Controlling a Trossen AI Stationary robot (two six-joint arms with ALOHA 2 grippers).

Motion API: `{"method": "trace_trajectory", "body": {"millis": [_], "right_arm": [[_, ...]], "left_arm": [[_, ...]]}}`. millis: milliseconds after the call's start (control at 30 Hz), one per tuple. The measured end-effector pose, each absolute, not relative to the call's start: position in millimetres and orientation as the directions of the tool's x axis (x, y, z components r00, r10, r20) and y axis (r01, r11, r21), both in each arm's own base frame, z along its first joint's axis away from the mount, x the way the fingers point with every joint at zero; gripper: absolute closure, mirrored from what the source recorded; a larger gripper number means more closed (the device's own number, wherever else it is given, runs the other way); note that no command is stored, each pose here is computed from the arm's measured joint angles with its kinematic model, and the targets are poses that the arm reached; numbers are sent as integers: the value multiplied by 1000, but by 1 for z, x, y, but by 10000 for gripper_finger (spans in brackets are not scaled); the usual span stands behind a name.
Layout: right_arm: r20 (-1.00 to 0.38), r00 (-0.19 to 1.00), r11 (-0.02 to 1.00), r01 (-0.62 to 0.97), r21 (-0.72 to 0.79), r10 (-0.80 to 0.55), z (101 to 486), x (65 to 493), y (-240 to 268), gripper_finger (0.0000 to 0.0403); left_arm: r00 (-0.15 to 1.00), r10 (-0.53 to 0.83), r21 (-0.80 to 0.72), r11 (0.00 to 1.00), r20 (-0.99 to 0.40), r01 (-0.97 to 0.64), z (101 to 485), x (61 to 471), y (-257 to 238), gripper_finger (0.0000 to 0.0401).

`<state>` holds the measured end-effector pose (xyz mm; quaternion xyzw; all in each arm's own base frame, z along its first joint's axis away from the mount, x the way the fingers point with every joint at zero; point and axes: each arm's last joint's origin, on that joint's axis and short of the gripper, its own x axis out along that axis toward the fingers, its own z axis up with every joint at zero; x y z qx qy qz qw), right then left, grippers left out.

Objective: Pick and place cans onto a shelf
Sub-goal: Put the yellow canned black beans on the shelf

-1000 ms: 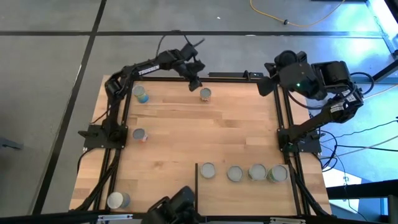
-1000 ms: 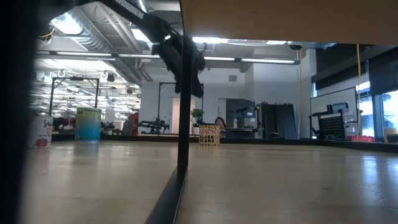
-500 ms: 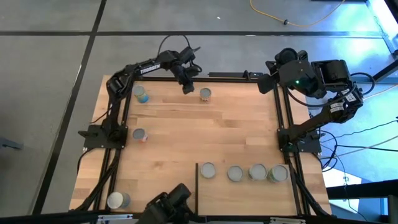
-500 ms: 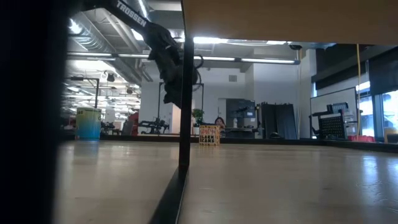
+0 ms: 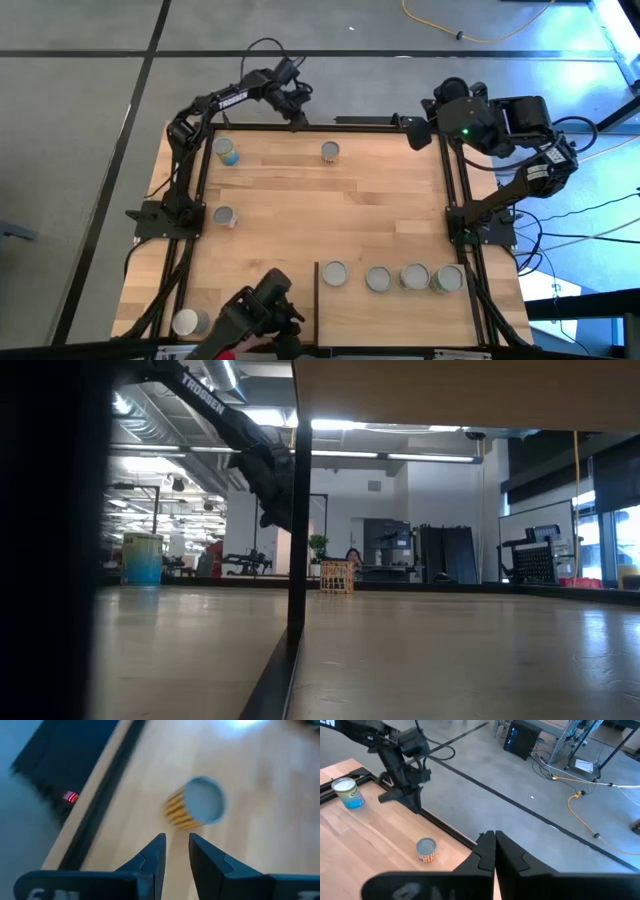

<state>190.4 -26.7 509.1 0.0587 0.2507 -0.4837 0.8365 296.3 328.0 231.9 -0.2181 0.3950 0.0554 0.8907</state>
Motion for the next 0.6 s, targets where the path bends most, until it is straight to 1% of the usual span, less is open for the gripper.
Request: {"method": "trace_trajectory", "body": {"millis": [133, 200, 267, 367, 500, 600], "right_arm": [[-488, 395, 518, 844, -142, -778, 508, 193, -30, 398], [-491, 387, 510, 849, -141, -780, 507, 194, -32, 398], [-492, 379, 503, 852, -144, -783, 506, 195, -34, 398], [-495, 374, 494, 859, -133, -784, 506, 196, -35, 398], [-501, 377, 497, 858, -128, -779, 505, 197, -35, 398], [-506, 379, 498, 859, -119, -775, 505, 198, -35, 398]], "left_arm": [[703, -93, -219, 972, -705, -91, 229, 301, 328, 323], [703, -110, -152, 988, -703, 2, 226, 305, 326, 323], [693, -86, -106, 994, -715, 14, 219, 311, 327, 323], [681, -92, -126, 992, -726, 0, 207, 316, 328, 323], [699, -171, -184, 981, -694, 57, 198, 322, 324, 323], [706, -193, -176, 980, -682, 98, 197, 326, 321, 323]]}}
